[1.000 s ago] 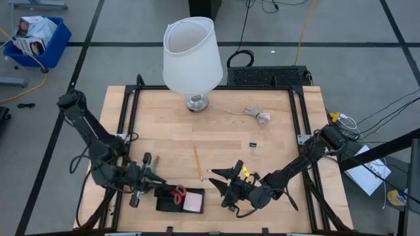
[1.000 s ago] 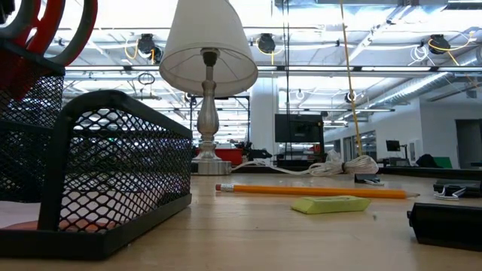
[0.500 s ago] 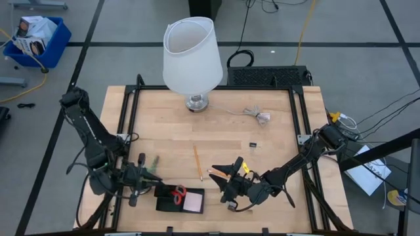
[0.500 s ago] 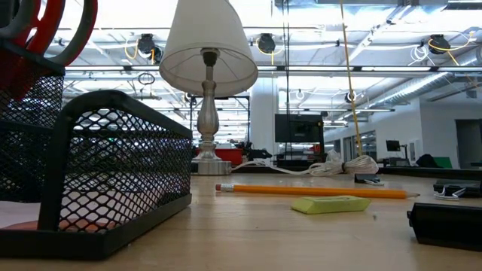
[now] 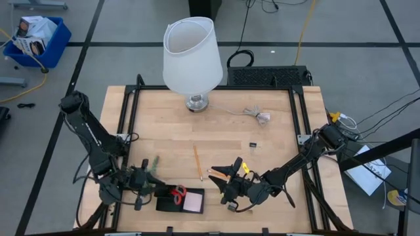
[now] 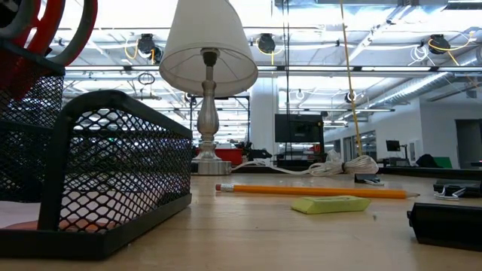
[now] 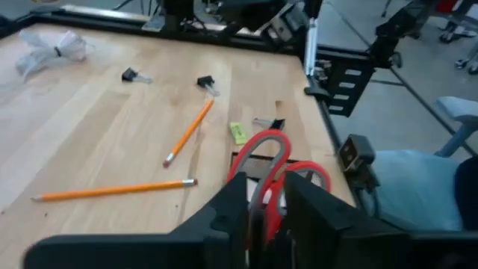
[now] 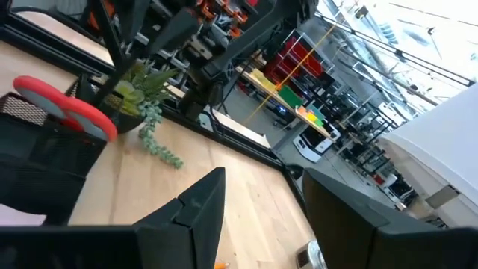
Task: Pick and place office supplies into organizer
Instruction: Put the black pen into the black desk organizer, then put the right yellow pencil into the black desk organizer
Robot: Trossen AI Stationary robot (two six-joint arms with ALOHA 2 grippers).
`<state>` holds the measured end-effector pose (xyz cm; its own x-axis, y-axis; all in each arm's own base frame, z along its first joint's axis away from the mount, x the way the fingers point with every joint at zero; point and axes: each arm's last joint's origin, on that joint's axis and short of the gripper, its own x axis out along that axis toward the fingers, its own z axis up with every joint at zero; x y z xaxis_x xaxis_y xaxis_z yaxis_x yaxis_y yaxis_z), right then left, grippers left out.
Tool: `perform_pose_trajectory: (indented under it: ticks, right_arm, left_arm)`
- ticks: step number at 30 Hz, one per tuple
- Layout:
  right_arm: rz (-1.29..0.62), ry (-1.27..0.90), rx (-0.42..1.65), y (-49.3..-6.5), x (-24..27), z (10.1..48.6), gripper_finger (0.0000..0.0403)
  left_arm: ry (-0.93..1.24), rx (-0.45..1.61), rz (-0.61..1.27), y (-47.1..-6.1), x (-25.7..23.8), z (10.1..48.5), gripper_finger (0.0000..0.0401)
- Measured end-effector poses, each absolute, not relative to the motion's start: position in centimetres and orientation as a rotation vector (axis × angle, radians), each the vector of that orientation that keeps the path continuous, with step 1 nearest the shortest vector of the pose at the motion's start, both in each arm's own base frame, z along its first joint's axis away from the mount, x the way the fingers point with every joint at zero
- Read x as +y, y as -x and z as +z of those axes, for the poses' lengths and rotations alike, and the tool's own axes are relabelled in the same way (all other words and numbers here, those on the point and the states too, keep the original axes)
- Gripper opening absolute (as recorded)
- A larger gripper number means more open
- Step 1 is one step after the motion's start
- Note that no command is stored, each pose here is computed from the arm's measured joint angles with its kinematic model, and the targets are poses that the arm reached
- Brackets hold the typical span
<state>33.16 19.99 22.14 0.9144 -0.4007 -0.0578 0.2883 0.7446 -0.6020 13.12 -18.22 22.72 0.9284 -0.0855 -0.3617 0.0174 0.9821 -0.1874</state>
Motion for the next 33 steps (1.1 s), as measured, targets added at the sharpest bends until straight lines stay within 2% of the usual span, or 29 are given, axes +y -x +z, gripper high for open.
perform_pose_trajectory:
  ticks: [6, 12, 19, 26, 29, 33]
  right_arm:
    - [-0.390, 0.626, 0.196, -33.4, 19.6, 22.1, 0.0171]
    - [-0.390, 0.628, 0.206, -33.4, 19.6, 21.9, 0.0171]
    - [-0.374, 0.646, 0.288, -33.2, 19.5, 20.8, 0.0171]
    - [-0.358, 0.687, 0.396, -32.3, 19.2, 19.9, 0.0171]
    - [-0.366, 0.599, 0.399, -31.6, 18.7, 20.9, 0.0171]
    - [-0.338, 0.506, 0.442, -29.5, 17.3, 20.2, 0.0171]
  left_arm:
    - [0.199, 0.402, -0.009, -14.0, -18.2, 21.9, 0.0177]
    - [0.175, 0.362, -0.023, -14.4, -18.3, 22.3, 0.0223]
    - [0.133, 0.179, 0.004, -16.0, -18.1, 24.5, 0.0234]
    - [0.103, 0.045, 0.093, -18.7, -15.9, 26.3, 0.0235]
    - [0.117, -0.015, 0.080, -20.1, -14.5, 27.1, 0.0235]
    - [0.100, -0.070, 0.089, -21.4, -12.2, 27.9, 0.0235]
